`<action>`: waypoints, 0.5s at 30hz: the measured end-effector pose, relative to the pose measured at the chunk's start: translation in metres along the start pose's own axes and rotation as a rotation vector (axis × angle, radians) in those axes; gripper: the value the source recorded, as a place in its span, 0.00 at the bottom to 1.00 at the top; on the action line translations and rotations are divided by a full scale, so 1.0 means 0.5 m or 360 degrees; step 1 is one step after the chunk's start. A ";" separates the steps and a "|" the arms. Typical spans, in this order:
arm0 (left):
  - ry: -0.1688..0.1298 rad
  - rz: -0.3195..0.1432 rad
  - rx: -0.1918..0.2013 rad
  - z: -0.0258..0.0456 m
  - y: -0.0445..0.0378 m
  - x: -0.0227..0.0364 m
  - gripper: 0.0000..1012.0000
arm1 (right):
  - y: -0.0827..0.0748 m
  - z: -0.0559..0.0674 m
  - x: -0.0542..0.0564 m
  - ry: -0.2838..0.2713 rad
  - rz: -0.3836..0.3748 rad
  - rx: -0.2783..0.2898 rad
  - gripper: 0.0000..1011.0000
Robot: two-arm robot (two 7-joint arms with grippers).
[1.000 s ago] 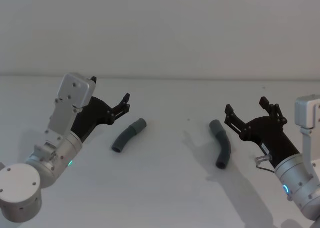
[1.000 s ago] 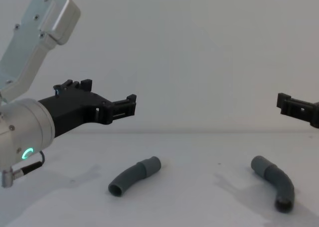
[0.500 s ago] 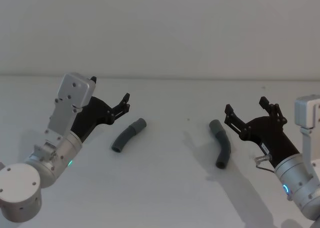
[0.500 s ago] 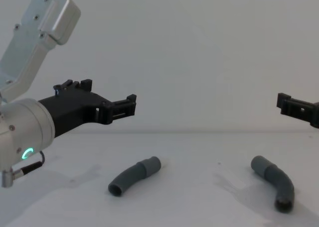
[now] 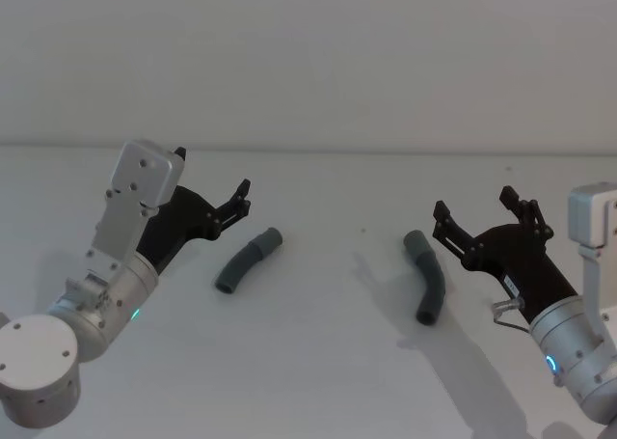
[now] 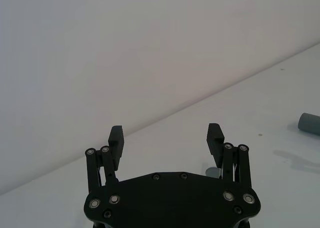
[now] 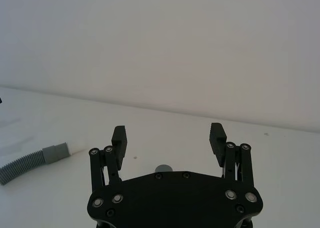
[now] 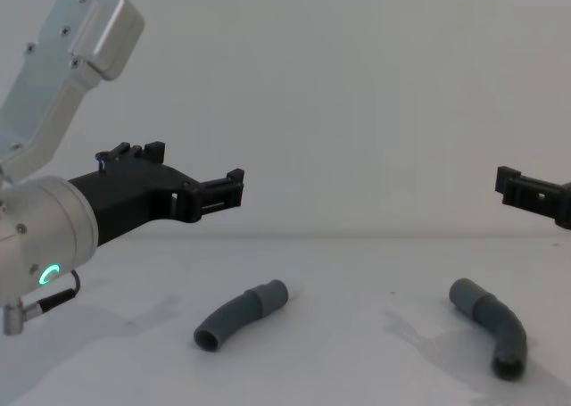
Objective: Use both hands to pick up one end of the pipe from the table, align the ends, and insert them.
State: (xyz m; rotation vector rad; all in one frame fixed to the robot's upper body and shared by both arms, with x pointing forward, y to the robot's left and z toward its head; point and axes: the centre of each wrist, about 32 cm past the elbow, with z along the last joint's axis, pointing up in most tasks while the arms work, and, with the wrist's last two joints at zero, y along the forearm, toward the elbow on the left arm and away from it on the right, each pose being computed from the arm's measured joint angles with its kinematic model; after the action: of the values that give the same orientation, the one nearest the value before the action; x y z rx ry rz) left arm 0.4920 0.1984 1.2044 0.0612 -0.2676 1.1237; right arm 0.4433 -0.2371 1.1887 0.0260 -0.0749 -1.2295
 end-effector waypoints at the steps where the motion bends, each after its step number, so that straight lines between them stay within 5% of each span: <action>1: 0.0000 0.0000 0.0000 0.000 0.000 0.000 0.99 | 0.000 0.000 0.000 0.0000 0.0000 0.0000 0.99; 15: 0.0000 0.0000 0.0000 0.000 0.000 0.000 0.99 | 0.000 0.000 0.000 0.0000 0.0000 0.0000 0.99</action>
State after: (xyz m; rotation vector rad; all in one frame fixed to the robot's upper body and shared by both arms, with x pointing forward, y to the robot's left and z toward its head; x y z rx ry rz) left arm 0.4920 0.1984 1.2044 0.0612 -0.2676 1.1237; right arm 0.4433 -0.2371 1.1887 0.0260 -0.0749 -1.2295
